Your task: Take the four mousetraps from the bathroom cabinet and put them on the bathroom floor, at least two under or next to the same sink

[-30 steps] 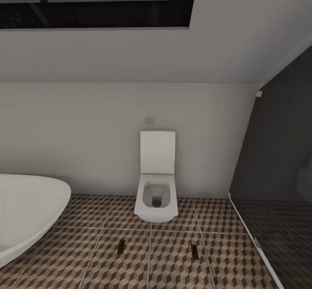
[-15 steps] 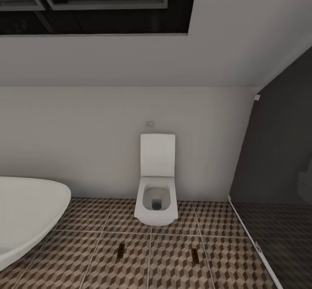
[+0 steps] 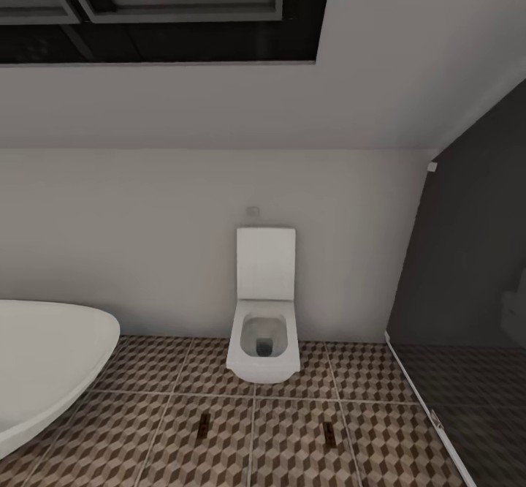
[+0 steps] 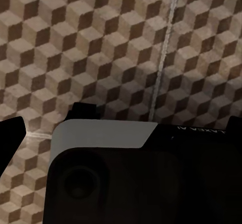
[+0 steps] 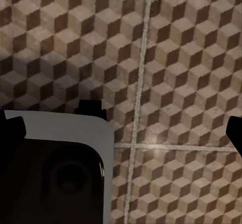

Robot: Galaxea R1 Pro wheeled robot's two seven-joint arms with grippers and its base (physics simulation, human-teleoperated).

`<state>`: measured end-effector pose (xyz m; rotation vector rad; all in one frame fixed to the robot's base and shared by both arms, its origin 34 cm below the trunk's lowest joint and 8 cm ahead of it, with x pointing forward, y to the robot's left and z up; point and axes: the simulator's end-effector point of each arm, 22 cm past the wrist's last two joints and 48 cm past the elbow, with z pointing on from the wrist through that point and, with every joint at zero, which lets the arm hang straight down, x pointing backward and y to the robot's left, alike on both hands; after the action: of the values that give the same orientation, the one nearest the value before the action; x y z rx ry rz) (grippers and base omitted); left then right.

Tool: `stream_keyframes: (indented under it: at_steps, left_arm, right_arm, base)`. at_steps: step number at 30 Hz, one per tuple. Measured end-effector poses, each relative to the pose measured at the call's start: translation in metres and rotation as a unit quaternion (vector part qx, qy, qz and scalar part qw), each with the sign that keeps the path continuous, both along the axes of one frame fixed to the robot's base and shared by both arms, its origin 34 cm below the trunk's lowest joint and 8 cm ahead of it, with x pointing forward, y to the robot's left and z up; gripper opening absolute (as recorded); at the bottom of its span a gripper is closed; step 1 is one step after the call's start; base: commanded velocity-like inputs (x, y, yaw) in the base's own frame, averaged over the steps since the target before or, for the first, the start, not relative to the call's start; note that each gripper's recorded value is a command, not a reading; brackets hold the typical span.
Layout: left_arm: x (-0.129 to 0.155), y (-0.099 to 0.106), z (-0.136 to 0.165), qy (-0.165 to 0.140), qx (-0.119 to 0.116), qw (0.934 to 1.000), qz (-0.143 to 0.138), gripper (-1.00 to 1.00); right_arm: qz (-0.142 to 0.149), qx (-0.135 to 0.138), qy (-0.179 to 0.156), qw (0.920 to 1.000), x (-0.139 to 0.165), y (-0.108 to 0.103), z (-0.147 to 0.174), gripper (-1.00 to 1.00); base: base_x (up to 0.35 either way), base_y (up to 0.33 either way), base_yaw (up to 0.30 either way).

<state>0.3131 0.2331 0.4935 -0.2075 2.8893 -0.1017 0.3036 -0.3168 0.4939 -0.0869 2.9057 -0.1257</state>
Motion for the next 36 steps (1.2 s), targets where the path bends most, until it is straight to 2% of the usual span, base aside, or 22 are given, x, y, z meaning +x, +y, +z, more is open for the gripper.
stream_keyframes:
  at_steps: [28,36]
  left_arm:
    - [0.002,0.007,0.0,-0.003,0.006,1.0,-0.004,1.0]
    - [0.003,0.016,0.0,-0.004,0.012,0.9999,-0.004,1.0]
  right_arm:
    - [0.004,0.0,-0.005,1.0,0.003,0.001,0.001,1.0]
    - [0.003,0.0,-0.005,1.0,0.003,0.002,0.001,1.0]
  base:
    - [0.0,0.0,0.0]
    - [0.0,0.0,0.0]
